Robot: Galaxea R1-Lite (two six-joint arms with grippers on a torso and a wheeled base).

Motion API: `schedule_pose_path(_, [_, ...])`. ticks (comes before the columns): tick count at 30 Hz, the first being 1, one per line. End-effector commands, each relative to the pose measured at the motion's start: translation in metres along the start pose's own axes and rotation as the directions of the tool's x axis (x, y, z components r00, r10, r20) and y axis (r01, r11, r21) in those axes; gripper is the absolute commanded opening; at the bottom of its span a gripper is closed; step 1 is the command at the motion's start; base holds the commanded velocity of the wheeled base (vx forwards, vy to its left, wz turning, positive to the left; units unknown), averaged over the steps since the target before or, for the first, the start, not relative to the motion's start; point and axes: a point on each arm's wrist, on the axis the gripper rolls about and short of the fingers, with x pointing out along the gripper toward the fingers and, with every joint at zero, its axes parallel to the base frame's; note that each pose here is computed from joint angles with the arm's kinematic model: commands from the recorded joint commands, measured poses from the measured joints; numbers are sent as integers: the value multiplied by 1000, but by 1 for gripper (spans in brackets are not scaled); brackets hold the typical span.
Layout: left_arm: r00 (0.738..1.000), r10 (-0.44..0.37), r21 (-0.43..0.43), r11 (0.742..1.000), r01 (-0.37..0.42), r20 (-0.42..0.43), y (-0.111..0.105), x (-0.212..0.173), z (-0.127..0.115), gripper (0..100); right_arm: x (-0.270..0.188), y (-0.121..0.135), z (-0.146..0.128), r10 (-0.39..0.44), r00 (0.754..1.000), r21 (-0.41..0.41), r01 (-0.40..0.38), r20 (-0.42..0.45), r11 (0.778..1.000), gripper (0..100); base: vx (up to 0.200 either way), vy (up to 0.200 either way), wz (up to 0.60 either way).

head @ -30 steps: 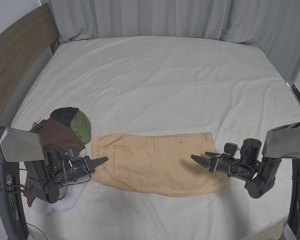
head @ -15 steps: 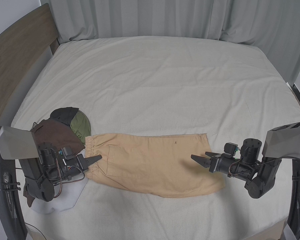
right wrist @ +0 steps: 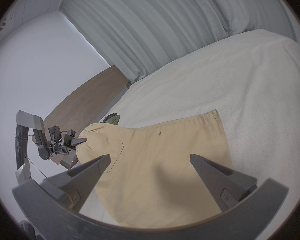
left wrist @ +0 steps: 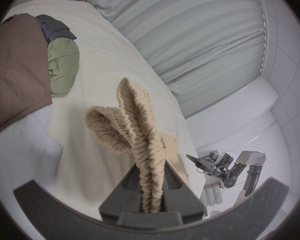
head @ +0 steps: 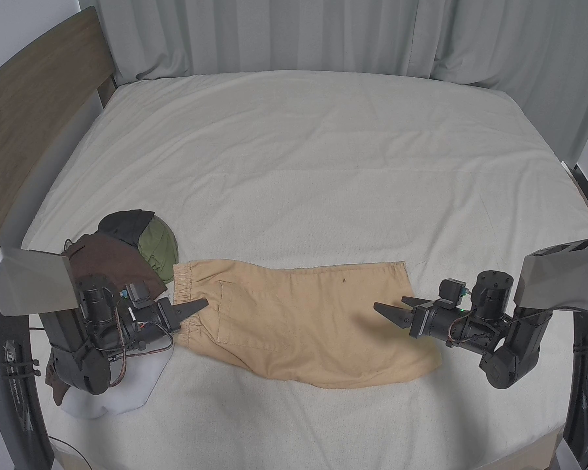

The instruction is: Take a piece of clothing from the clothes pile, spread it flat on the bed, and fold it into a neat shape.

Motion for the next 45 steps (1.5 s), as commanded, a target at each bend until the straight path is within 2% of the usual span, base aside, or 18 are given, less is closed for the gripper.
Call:
schedule_pose_path(1, [1000, -22, 16, 1000, 22, 3, -10, 1, 2, 0, -1, 1, 1, 2, 1000, -1, -2, 2, 1000, 100, 0, 0, 0])
schedule_pose_path(13, [1000, -22, 45, 999, 21, 13, -30, 16, -6, 0, -4, 5, 6, 7, 1000, -7, -7, 13, 1000, 100, 0, 0, 0])
schedule_pose_path(38, [992, -121, 39, 992, 122, -18, -64, 30, -13, 0, -4, 8, 7, 16, 1000, -14, -16, 16, 1000, 100, 0, 0, 0])
schedule_pose_path(45, [983, -183, -59, 981, 183, 12, -82, 37, -3, 0, -7, 13, 17, 26, 999, -28, -25, 45, 999, 100, 0, 0, 0])
